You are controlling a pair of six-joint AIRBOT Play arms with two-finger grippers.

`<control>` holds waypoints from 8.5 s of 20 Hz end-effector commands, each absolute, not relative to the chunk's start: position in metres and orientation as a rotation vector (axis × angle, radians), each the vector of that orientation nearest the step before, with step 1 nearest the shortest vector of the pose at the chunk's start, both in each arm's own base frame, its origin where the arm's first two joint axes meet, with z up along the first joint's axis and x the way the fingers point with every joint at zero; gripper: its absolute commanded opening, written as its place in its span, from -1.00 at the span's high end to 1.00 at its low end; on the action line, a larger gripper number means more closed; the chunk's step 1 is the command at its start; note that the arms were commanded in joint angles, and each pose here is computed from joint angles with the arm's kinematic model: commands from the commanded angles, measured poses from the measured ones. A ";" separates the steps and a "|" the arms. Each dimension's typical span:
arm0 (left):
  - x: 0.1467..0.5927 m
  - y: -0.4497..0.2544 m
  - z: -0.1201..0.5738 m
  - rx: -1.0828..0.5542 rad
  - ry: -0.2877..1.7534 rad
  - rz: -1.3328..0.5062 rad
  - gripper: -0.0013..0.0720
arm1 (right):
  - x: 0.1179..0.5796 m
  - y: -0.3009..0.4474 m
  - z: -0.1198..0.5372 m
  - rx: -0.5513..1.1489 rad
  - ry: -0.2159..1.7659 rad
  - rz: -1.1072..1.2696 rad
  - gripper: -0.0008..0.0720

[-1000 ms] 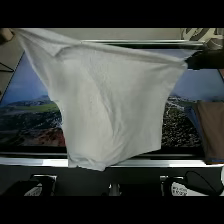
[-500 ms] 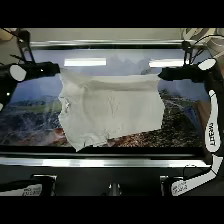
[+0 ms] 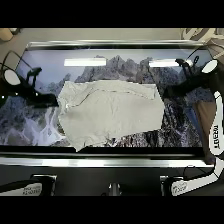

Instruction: Fold the shirts.

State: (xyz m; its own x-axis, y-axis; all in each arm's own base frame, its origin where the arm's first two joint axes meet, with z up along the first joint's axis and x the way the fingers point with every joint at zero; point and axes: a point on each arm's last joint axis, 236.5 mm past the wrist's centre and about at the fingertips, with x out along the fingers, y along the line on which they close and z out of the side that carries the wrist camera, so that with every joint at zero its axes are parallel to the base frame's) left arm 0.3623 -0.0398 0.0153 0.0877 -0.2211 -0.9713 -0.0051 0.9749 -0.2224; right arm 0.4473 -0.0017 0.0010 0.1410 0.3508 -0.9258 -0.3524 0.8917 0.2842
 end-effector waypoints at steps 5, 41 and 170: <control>0.226 -0.095 -0.074 -0.556 1.666 -0.226 -0.70 | 0.348 0.017 -0.058 0.094 1.643 0.697 -0.50; 0.130 -0.060 0.629 -0.221 -0.609 -0.363 0.90 | 0.179 0.042 0.571 -0.495 -0.437 0.054 0.93; 0.609 -0.052 0.028 -0.352 0.711 -0.114 0.90 | 0.592 -0.076 0.032 -0.161 0.720 0.164 0.93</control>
State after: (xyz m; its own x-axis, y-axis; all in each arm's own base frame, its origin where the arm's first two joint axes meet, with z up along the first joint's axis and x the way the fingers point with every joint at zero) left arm 0.5904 -0.0439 0.0402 0.7267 -0.2003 -0.6572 0.0318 0.9653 -0.2590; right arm 0.5841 -0.0757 0.0413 0.7288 0.0922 -0.6785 -0.2250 0.9681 -0.1101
